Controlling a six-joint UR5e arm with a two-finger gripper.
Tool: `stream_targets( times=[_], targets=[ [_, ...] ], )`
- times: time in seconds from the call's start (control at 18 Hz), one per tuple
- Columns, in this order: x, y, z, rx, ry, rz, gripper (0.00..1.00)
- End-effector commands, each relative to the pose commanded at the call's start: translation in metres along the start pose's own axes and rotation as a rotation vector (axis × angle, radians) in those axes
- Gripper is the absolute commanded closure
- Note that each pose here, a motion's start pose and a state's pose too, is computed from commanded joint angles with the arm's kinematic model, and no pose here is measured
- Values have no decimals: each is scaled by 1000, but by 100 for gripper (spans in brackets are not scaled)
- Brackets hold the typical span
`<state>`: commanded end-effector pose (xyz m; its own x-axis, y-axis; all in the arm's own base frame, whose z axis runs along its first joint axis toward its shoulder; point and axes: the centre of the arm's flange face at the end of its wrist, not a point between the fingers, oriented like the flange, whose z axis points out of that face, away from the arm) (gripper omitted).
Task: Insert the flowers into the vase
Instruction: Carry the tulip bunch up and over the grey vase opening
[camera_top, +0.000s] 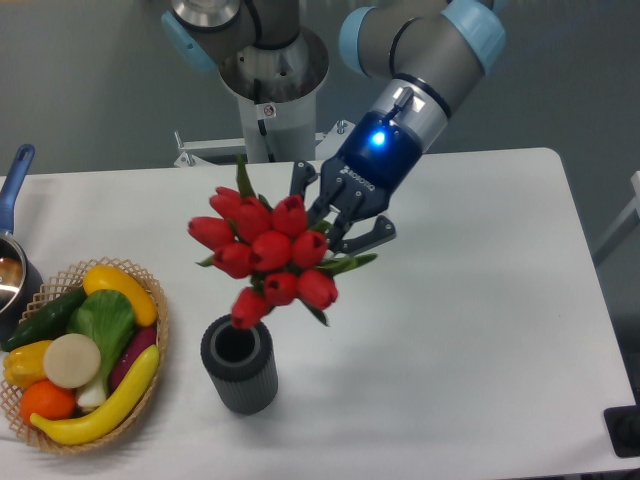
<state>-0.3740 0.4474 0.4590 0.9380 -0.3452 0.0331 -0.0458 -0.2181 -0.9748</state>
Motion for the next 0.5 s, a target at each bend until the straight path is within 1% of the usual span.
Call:
stream_targets(
  times=[0.11, 0.22, 0.33, 0.5],
  targets=[
    [5, 0, 6, 41, 32, 51, 70],
    [4, 5, 9, 88, 60, 55, 70],
    [9, 5, 16, 97, 79, 69, 71],
    [12, 5, 26, 145, 117, 94, 71]
  ],
)
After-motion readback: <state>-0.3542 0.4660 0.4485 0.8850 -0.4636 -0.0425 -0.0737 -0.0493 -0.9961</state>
